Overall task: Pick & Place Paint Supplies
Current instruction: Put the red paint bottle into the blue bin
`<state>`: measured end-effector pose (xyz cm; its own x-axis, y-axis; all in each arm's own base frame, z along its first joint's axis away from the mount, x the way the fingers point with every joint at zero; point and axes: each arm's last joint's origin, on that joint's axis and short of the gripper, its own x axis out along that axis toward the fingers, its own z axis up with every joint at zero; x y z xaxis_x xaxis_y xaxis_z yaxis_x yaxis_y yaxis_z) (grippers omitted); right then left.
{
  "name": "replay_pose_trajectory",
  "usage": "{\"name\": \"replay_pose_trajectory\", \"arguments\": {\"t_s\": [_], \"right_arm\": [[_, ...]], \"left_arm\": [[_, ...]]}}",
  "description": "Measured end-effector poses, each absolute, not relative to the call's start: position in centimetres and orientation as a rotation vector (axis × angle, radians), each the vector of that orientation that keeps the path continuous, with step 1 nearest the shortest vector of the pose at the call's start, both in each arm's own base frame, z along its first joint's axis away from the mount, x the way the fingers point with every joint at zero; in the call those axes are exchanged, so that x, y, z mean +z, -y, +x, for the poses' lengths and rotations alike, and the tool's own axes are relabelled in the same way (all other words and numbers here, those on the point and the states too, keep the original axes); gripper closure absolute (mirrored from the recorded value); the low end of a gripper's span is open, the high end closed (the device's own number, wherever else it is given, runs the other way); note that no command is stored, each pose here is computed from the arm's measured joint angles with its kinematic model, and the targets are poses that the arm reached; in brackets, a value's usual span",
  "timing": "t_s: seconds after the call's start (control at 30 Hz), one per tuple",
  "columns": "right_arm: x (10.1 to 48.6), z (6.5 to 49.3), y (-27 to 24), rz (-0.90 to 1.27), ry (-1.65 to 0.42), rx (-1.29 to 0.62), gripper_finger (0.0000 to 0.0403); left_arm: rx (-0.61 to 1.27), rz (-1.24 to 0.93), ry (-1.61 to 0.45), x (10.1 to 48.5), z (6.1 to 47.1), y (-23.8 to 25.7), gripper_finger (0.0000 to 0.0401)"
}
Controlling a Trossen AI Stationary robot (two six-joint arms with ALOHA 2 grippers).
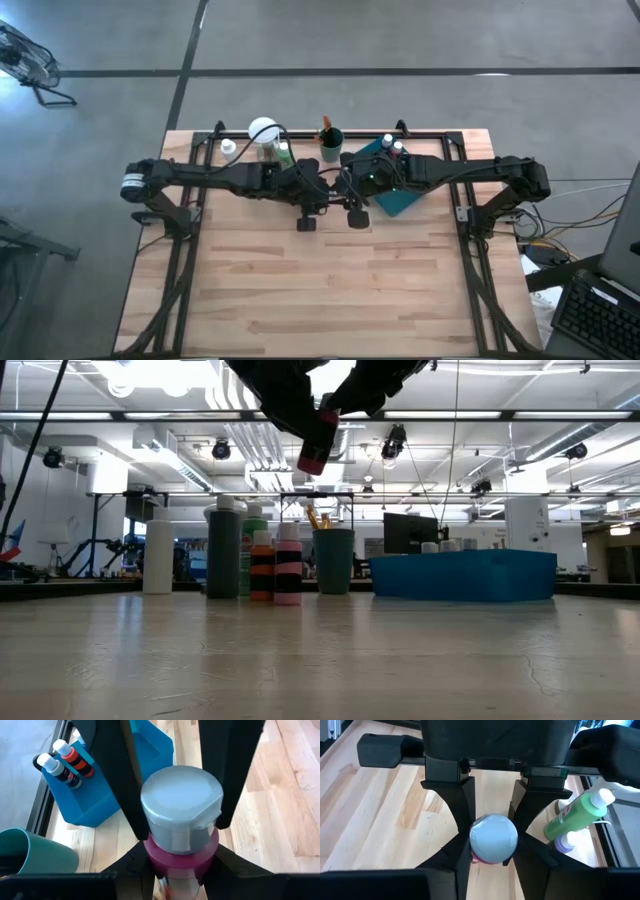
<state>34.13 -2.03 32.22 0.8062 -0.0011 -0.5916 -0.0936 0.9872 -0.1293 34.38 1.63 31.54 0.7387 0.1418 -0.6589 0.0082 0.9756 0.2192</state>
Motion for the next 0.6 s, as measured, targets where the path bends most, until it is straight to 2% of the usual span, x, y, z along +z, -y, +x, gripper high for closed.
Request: {"name": "replay_pose_trajectory", "arguments": {"t_s": [0.23, 0.47, 0.6], "right_arm": [[32.27, 34.17, 2.03, -0.168, -0.625, 0.053, 0.0289], [32.39, 34.25, 2.03, -0.162, -0.609, 0.052, 0.0236], [32.40, 34.27, 2.03, -0.163, -0.607, 0.052, 0.0250]], "left_arm": [[0.075, 0.219, -0.739, 31.54, 34.36, -1.64, 0.0277], [0.069, 0.225, -0.737, 31.55, 34.37, -1.63, 0.0277], [0.070, 0.225, -0.737, 31.55, 34.38, -1.64, 0.0277]]}}
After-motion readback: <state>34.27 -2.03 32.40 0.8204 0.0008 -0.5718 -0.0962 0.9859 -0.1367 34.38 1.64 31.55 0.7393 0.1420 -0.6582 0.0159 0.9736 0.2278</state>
